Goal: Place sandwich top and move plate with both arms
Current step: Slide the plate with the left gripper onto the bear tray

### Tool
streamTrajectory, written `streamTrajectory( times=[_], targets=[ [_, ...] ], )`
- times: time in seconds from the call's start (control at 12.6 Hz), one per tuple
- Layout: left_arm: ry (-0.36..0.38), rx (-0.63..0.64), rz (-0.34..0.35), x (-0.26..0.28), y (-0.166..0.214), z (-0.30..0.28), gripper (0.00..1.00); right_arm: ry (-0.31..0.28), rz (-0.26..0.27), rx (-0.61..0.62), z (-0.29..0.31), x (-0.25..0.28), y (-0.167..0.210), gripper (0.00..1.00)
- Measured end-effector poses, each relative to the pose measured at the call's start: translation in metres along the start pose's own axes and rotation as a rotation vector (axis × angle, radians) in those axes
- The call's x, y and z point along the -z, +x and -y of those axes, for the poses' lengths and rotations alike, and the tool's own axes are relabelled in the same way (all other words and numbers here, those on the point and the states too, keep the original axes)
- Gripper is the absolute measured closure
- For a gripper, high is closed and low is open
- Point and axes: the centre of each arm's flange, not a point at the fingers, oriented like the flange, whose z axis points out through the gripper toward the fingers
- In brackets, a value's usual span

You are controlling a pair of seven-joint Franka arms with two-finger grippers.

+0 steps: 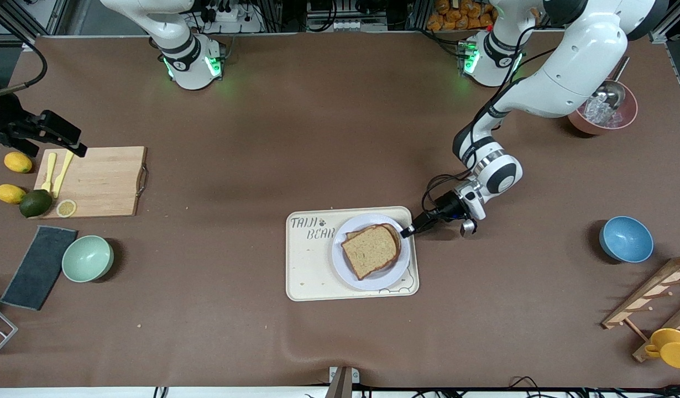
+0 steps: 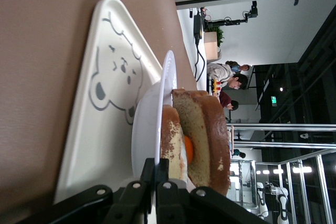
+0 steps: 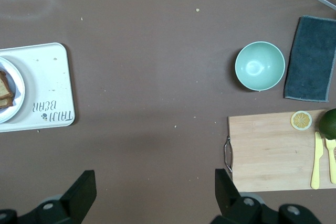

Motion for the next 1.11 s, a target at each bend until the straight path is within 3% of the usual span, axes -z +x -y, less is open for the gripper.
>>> streamTrajectory(
  times=[0.63,0.79,1.11],
  targets=[
    [0.007,0.009,0.009,-0.0026,-0.0059,0.0087,0.96,-0.001,0.009,0.000,-0.0003,-0.0043,0.0004,0.00],
    [0.007,0.009,0.011,-0.0038,-0.0072,0.0090,0.91,-0.001,0.010,0.000,-0.0003,-0.0043,0.0004,0.00],
    [0.004,0.009,0.008,-0.0037,-0.0050,0.0090,0.46,-0.001,0.010,0.000,-0.0002,-0.0044,0.0004,0.00]
  ],
)
